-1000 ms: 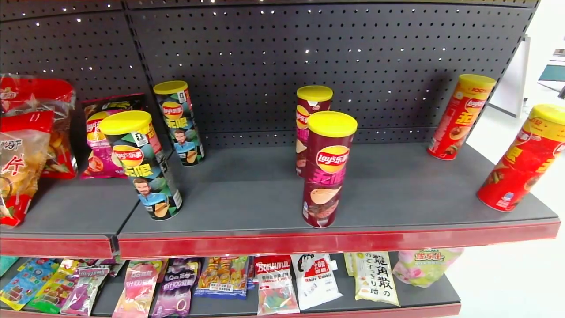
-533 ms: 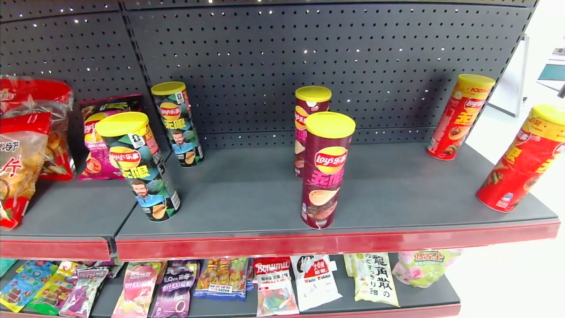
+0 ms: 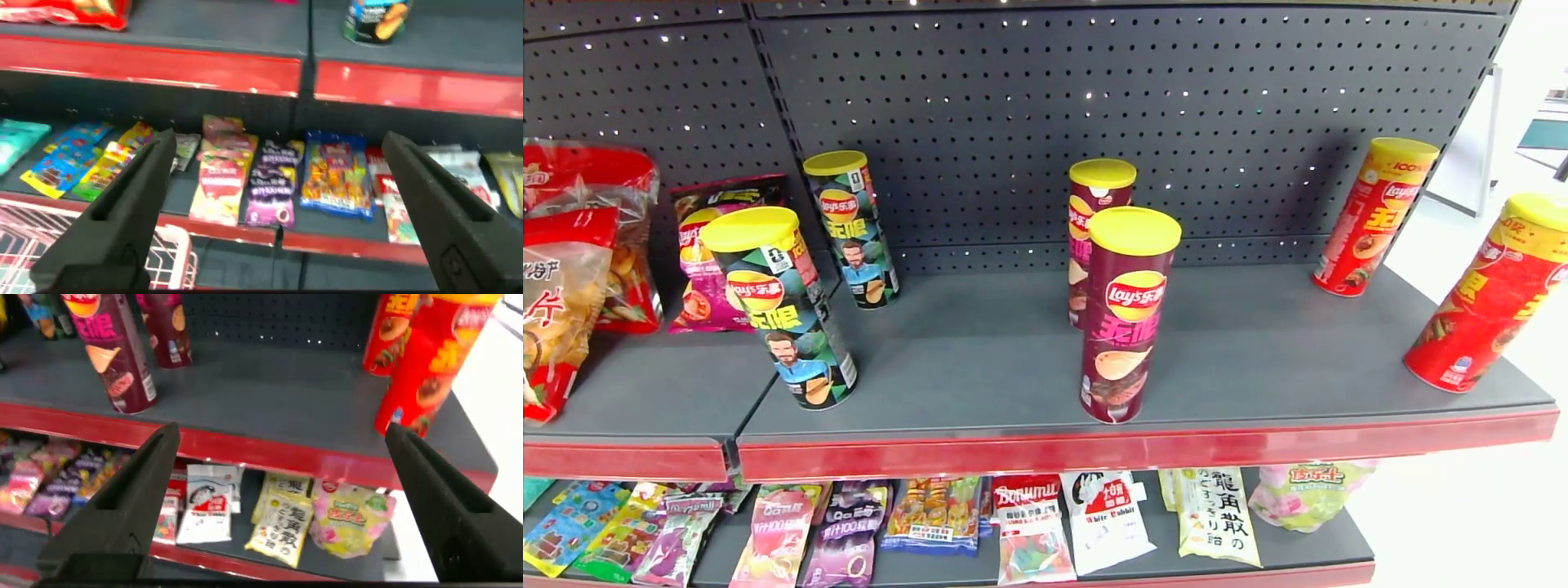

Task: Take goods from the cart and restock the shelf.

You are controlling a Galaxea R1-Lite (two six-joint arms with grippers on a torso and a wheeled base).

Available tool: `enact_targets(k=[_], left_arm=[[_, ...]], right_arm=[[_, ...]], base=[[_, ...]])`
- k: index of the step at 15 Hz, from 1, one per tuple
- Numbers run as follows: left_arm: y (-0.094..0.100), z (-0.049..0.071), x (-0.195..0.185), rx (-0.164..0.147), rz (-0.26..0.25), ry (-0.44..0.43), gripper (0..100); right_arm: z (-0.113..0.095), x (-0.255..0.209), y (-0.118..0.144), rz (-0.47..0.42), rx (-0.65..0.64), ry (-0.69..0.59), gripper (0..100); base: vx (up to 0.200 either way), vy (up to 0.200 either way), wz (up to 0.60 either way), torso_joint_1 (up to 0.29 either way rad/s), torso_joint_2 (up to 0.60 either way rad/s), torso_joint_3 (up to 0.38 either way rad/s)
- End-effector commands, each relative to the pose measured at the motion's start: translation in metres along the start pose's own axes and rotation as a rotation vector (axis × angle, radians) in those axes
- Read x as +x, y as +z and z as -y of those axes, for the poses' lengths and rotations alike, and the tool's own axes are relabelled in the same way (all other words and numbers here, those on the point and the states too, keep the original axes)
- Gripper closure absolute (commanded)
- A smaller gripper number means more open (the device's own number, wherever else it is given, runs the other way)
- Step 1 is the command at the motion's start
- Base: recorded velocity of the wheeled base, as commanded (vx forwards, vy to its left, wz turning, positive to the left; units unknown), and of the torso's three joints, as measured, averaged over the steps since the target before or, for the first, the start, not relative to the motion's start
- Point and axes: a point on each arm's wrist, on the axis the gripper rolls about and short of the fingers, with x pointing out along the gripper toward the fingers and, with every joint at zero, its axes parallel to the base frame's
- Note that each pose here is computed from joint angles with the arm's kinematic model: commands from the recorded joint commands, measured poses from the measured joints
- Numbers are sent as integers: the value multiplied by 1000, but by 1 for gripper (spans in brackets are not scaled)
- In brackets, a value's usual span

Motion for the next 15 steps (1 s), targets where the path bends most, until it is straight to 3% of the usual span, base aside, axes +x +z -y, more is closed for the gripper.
enact_targets(k=[1, 2, 6, 9, 13, 15], left_arm=[[-3, 0, -2, 23, 30, 10, 0], [-3, 0, -2, 46, 30, 8, 0], [-3, 3, 0, 77, 60, -107, 0], [-4, 2, 0, 71, 60, -46, 0], [-5, 2, 3, 69, 87, -38, 0], [-5, 2, 3, 70, 89, -38, 0]], right_arm=[[7, 79, 18, -235, -43, 141, 0], [2, 89, 17, -261, -40, 201, 0], [-9, 147, 3, -337, -51, 250, 0], [-19, 171, -12, -403, -94, 149, 0], [-39, 188, -21, -453, -121, 223, 0], [-46, 207, -21, -462, -142, 191, 0]], base=[[0, 0, 0, 0, 0, 0], [0, 0, 0, 0, 0, 0], [0, 0, 0, 0, 0, 0], [0, 0, 0, 0, 0, 0], [0, 0, 0, 0, 0, 0], [0, 0, 0, 0, 0, 0]])
